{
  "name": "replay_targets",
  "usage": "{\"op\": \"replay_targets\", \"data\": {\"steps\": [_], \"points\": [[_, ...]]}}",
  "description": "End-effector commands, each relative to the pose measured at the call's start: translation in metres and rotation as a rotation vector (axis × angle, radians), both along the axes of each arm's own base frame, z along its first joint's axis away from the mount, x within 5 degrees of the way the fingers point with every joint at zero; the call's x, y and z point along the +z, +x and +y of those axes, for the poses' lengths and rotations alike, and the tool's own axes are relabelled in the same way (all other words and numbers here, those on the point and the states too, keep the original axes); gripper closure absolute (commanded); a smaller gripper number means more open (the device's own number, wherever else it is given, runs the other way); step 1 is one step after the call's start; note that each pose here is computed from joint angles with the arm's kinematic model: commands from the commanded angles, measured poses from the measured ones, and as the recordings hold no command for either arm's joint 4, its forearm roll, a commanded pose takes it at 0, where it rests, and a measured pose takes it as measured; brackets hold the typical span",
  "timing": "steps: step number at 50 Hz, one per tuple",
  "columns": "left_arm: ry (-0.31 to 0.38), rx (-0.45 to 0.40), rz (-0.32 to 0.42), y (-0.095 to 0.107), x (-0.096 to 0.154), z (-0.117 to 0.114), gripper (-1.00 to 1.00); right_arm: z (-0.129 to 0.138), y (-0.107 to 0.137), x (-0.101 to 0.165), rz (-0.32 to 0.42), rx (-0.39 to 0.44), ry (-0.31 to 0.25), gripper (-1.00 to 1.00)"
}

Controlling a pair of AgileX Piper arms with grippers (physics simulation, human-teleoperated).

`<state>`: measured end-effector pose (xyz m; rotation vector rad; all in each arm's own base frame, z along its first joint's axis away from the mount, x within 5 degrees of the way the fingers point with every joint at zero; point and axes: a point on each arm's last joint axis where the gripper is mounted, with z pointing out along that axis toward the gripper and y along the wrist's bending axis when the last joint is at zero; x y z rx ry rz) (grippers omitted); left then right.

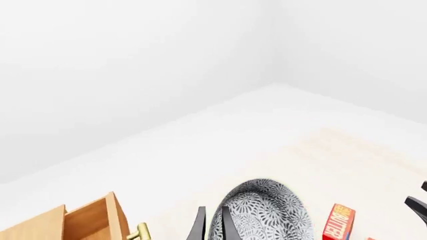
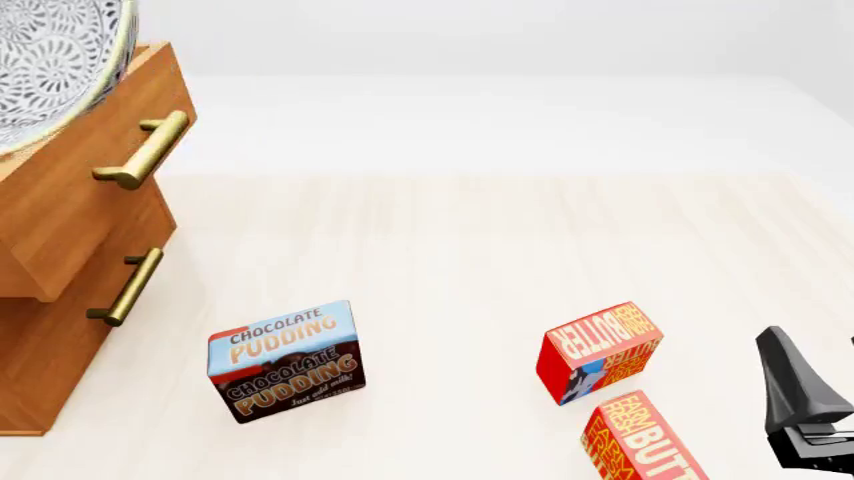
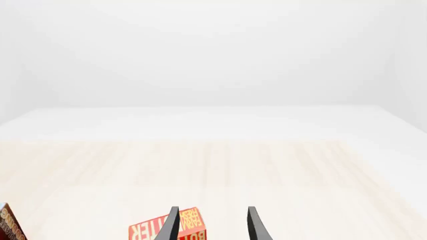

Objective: Put the bowl in the top drawer of the cabinet.

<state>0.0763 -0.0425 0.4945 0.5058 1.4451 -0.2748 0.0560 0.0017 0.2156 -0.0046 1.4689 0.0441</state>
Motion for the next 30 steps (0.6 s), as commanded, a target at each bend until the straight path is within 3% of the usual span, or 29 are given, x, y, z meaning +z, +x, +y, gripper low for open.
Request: {"op": "replay_targets", "data": {"steps": [1, 30], "points": [[-0.010, 0.049, -0.038, -0.0096, 0.0117, 0.0095, 1.00, 0.0000, 0.0000, 0.0002, -0.002, 0.000, 0.000, -1.00], [-0.011, 0.081, -0.046, -0.0106, 0.0128, 0.0126, 1.00, -0.0003, -0.0002, 0.0009, -0.010, -0.006, -0.003, -1.00]]}}
